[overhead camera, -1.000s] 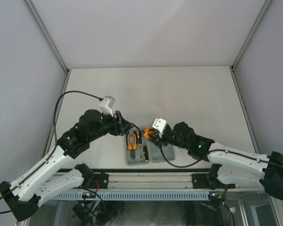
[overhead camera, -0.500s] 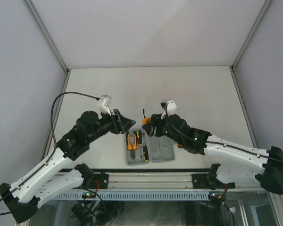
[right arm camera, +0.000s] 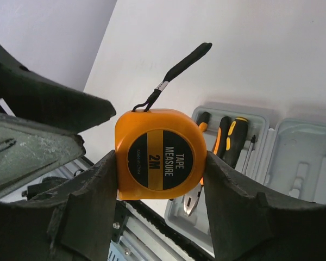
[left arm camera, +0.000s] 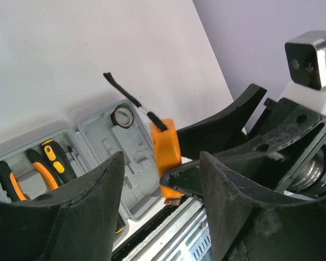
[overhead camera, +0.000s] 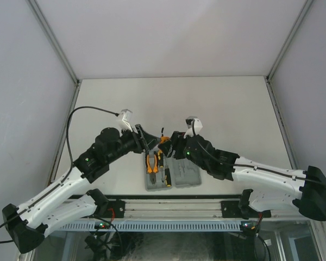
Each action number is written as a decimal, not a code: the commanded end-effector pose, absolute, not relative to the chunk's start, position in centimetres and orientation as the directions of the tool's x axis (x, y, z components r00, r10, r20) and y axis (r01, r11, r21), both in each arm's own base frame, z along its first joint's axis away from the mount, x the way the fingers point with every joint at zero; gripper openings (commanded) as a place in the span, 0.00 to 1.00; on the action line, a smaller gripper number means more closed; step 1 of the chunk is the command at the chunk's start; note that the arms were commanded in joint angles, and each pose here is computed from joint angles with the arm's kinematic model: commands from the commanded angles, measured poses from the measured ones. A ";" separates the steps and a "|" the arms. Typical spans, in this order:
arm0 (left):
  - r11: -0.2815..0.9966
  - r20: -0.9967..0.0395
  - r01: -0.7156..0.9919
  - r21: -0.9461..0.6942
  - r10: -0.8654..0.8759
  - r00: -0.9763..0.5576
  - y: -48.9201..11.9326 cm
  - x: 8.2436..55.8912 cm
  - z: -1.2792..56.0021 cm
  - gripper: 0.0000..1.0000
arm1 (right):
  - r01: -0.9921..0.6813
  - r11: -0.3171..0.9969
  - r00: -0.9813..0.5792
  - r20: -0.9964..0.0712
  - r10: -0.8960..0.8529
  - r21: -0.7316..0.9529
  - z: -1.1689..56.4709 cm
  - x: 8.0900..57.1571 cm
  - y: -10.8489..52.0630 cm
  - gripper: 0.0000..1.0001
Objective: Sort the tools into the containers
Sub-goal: Adjust the engineering item at the center of the board.
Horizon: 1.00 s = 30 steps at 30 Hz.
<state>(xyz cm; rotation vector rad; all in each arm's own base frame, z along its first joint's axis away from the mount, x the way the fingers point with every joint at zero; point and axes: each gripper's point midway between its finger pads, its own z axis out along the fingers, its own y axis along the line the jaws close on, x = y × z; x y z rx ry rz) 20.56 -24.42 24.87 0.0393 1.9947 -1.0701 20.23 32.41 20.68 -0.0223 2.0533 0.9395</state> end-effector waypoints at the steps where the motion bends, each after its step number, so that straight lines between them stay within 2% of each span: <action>1: 0.599 -0.686 0.398 -0.695 -0.388 -0.616 -25.0 21.1 26.2 0.62 | -0.434 0.685 -0.584 -0.762 0.281 0.585 22.7 19.8 33.9 0.00; 12: 0.593 -0.657 0.384 -0.708 -0.353 -0.666 -26.3 20.5 24.4 0.51 | -0.503 0.664 -0.517 -0.808 0.282 0.553 24.7 19.2 34.5 0.00; 21: 0.553 -0.643 0.417 -0.721 -0.311 -0.700 -27.7 19.4 24.5 0.28 | -0.498 0.706 -0.466 -0.842 0.272 0.504 24.6 20.1 34.0 0.07; 23: 0.553 -0.643 0.422 -0.719 -0.296 -0.706 -27.9 19.3 24.1 0.20 | -0.516 0.701 -0.455 -0.851 0.263 0.492 24.9 20.0 34.0 0.13; 26: 0.555 -0.647 0.430 -0.712 -0.283 -0.708 -27.9 19.1 24.0 0.06 | -0.570 0.681 -0.441 -0.870 0.220 0.460 25.3 19.4 34.1 0.27; 29: 0.561 -0.653 0.434 -0.705 -0.274 -0.706 -27.8 19.1 23.9 0.01 | -0.626 0.655 -0.434 -0.887 0.159 0.423 25.2 18.4 34.0 0.53; 30: 0.566 -0.654 0.433 -0.702 -0.272 -0.705 -27.8 19.2 23.9 0.00 | -0.640 0.646 -0.434 -0.889 0.143 0.416 25.0 18.1 34.0 0.59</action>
